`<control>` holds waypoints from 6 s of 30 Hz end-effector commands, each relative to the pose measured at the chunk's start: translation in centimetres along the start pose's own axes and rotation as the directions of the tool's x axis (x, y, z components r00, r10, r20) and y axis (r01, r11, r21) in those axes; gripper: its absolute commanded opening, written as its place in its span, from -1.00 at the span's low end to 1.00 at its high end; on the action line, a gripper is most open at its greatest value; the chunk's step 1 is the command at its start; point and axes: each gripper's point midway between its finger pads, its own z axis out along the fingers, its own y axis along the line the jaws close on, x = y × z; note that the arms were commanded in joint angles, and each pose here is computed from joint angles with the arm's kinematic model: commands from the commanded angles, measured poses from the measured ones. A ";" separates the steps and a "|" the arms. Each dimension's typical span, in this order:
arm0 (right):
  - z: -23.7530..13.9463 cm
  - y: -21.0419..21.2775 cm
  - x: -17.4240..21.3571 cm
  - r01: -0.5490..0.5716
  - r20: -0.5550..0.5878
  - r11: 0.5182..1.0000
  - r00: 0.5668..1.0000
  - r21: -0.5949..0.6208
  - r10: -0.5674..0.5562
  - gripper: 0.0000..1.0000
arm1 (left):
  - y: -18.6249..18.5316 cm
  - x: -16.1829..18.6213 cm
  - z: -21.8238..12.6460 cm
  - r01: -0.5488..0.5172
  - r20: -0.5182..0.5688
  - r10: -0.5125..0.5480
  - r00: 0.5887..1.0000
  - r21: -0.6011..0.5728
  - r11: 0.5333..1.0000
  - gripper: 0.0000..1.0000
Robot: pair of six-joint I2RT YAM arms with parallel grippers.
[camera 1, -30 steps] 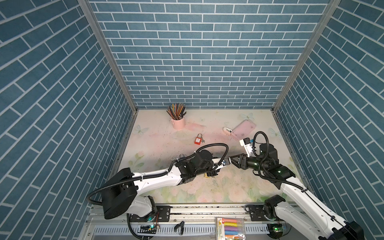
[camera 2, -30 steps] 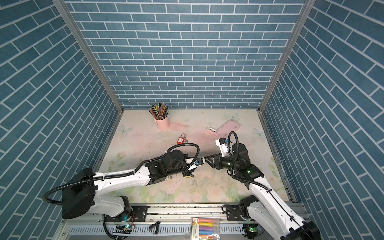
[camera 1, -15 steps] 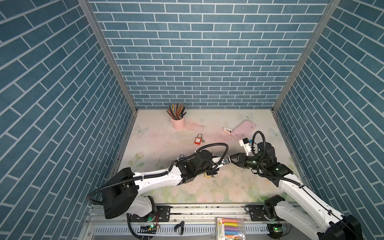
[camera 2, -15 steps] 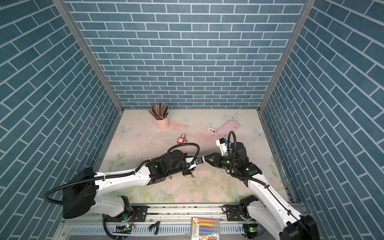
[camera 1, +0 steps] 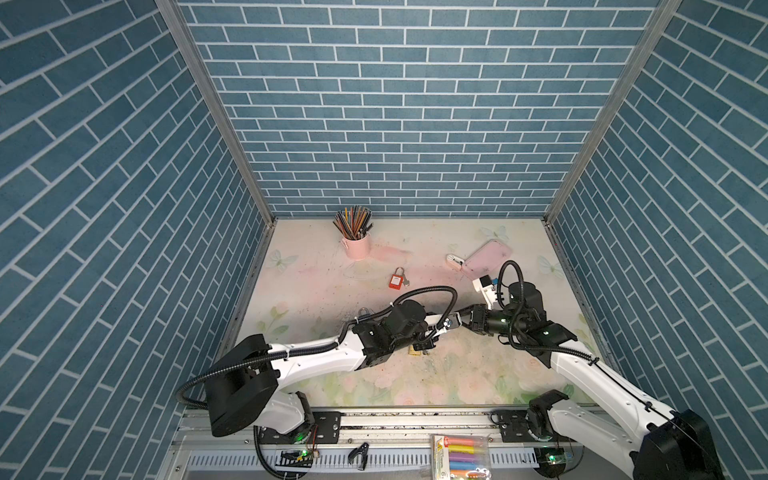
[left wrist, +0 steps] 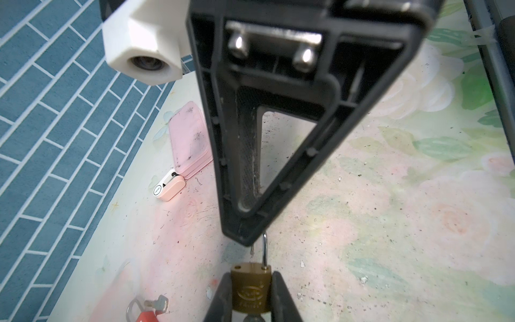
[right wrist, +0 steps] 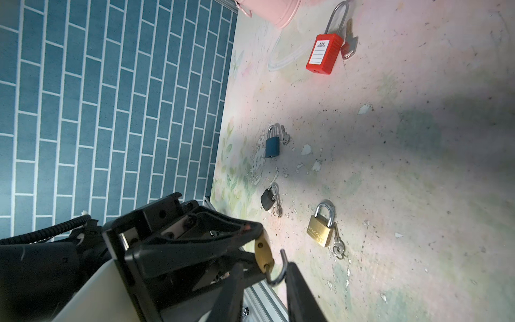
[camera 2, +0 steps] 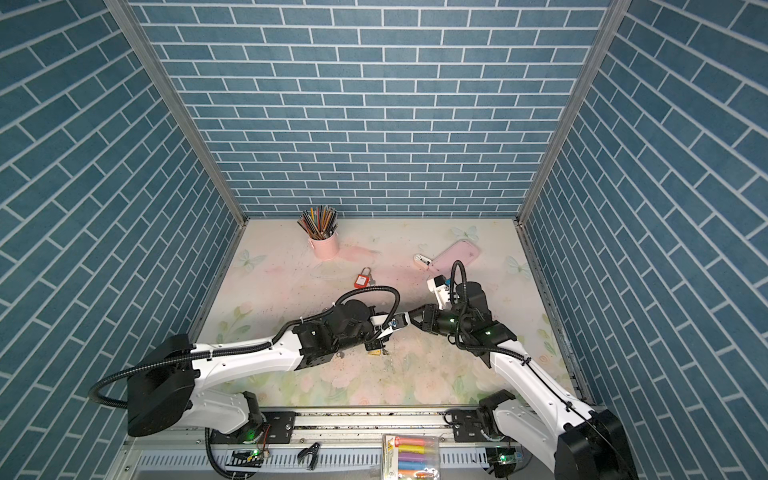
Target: Lock with the key
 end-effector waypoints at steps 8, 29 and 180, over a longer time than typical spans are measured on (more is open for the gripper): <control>0.5 0.4 0.1 -0.004 -0.010 1.000 1.000 -0.026 0.004 -0.74 | 0.8 -1.0 0.1 -0.004 0.032 0.005 0.999 -0.023 1.000 -1.00; -1.0 2.6 1.3 0.473 0.109 0.875 0.880 -0.104 -0.463 -1.00 | -0.1 -2.0 -1.0 -0.024 0.105 0.016 0.994 0.079 0.997 -1.00; 5.3 -3.8 8.8 0.223 -0.235 0.971 0.943 -0.083 -0.237 -1.00 | 13.0 -13.0 -6.9 0.065 0.480 0.039 0.876 -0.198 0.978 -1.00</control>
